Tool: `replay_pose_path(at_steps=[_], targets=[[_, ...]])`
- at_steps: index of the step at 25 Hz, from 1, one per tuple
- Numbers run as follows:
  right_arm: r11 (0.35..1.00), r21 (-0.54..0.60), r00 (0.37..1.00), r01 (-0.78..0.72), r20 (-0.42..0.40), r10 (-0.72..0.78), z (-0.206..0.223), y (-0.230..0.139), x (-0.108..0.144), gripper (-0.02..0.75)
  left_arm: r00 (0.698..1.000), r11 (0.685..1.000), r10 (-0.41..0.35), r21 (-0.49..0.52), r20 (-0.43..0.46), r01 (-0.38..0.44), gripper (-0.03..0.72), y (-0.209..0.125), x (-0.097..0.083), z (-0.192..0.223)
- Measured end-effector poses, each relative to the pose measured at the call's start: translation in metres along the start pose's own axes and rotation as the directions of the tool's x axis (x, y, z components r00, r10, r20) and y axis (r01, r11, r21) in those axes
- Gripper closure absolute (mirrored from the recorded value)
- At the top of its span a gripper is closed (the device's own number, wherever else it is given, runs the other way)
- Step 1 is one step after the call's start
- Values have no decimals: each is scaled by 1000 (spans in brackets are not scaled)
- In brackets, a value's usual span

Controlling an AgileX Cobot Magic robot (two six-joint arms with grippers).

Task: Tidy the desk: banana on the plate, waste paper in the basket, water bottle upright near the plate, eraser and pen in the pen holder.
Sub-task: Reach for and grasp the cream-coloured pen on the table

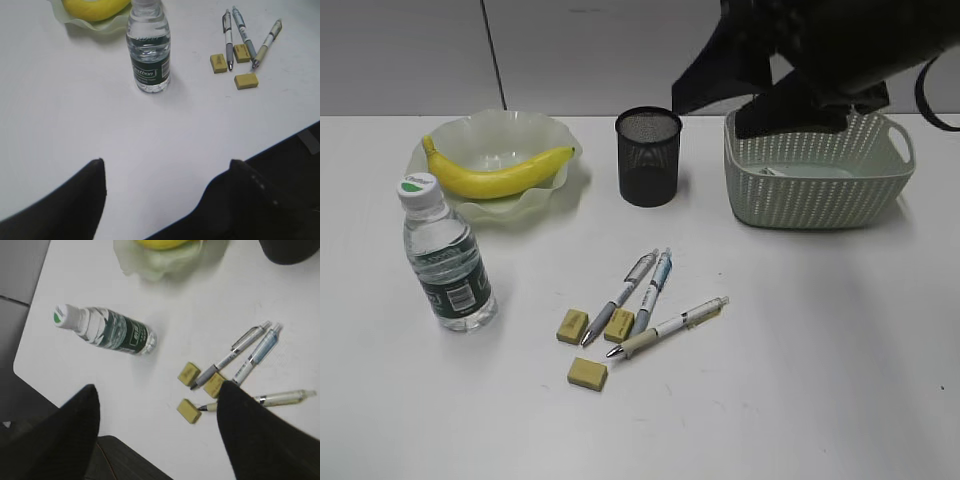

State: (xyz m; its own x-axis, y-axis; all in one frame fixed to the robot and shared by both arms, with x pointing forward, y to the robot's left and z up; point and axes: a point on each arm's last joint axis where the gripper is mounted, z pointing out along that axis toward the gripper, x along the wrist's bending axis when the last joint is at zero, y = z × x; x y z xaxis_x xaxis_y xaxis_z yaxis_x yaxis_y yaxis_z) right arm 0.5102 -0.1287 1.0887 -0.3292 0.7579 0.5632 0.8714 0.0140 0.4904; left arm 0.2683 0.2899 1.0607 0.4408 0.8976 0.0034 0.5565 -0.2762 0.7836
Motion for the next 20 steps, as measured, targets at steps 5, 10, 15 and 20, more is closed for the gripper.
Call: replay_pose_path(at_steps=[5,10,15,20], targets=[[999,-32,999,-32,-1,32,0,3,0,163,1000,1000,0,0,0,0,127,0,0,0],[987,45,986,-154,68,151,10,-1,-3,163,1000,1000,0,-1,0,0,127,0,0,0],[958,159,947,-239,258,194,38,-5,-1,163,1000,1000,0,-1,0,0,127,0,0,0],[892,212,878,-399,371,304,76,-6,-3,163,1000,1000,0,-6,0,0,127,0,0,-1]])
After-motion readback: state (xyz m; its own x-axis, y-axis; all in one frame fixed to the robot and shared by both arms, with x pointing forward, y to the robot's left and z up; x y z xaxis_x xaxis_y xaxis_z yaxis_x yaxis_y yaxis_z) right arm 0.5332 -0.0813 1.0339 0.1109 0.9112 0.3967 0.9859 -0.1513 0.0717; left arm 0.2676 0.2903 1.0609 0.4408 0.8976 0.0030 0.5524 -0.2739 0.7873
